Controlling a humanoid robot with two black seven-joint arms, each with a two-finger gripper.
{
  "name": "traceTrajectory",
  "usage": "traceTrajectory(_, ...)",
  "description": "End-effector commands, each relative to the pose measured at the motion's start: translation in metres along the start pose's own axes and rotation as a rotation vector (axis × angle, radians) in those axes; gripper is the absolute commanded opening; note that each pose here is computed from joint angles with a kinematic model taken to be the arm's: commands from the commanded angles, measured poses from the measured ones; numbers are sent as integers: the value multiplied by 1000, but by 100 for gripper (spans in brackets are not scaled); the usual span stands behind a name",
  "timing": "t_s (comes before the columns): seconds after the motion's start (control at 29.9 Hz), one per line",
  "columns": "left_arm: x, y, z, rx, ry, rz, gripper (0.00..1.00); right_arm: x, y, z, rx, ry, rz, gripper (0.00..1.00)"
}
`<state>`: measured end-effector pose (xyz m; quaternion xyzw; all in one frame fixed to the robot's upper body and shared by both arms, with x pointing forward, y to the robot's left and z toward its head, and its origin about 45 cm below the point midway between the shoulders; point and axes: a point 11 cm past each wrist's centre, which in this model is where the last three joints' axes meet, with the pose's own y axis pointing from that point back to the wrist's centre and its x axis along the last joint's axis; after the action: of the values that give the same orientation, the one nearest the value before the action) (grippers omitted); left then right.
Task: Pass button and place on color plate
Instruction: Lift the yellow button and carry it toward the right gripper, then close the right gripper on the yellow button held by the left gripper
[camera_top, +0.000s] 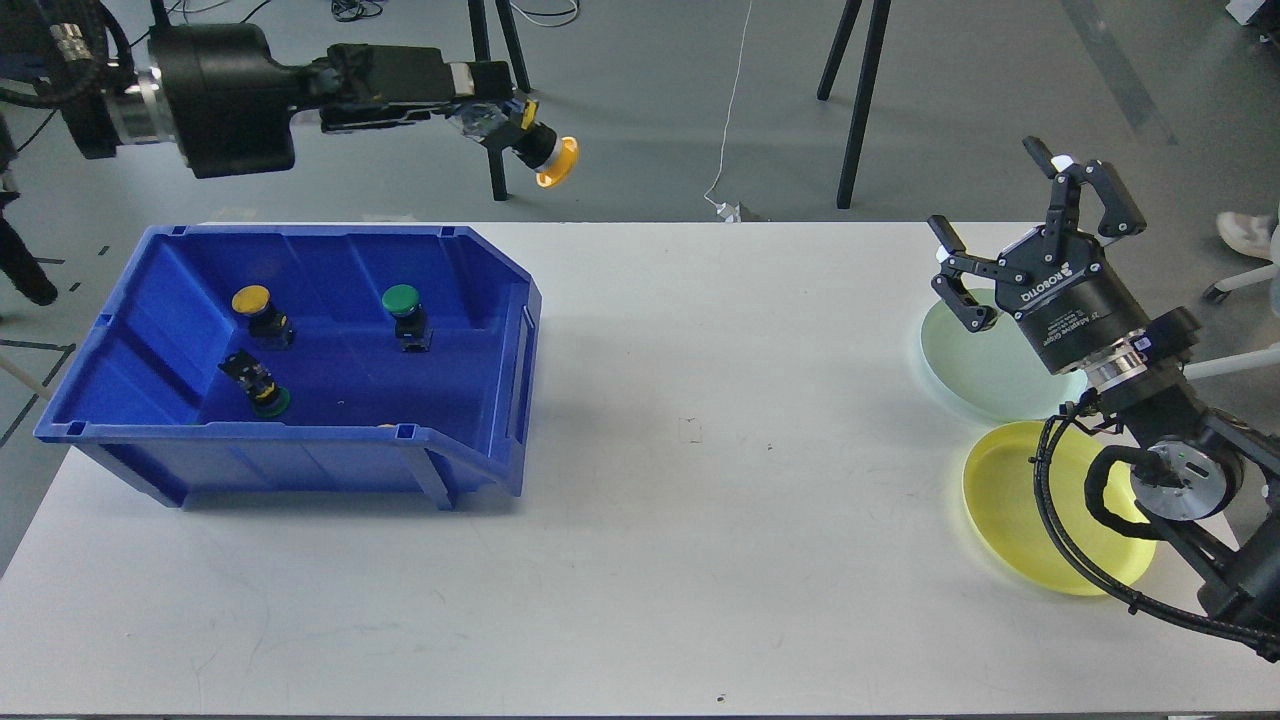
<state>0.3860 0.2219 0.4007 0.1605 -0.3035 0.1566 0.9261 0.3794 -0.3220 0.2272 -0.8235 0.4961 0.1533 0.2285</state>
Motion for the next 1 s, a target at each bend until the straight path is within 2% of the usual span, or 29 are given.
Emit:
traceTrajectory(0.0, -40, -61, -5, -144, 144, -7, 36, 1, 12, -5, -18, 15, -3, 99)
traceTrajectory(0.17, -83, -123, -26, -201, 277, 0, 36, -18, 34, -4, -79, 12, -57, 99)
traceTrajectory(0.27, -97, -139, -39, -187, 311, -3, 36, -45, 43, 7, -105, -33, -121, 99)
traceTrajectory(0.43, -106, -152, -40, -207, 349, 5, 37, -68, 41, 27, -140, -35, -161, 98)
traceTrajectory(0.97, -108, -151, -41, -208, 362, 10, 37, -118, 16, 74, -126, -154, -225, 97)
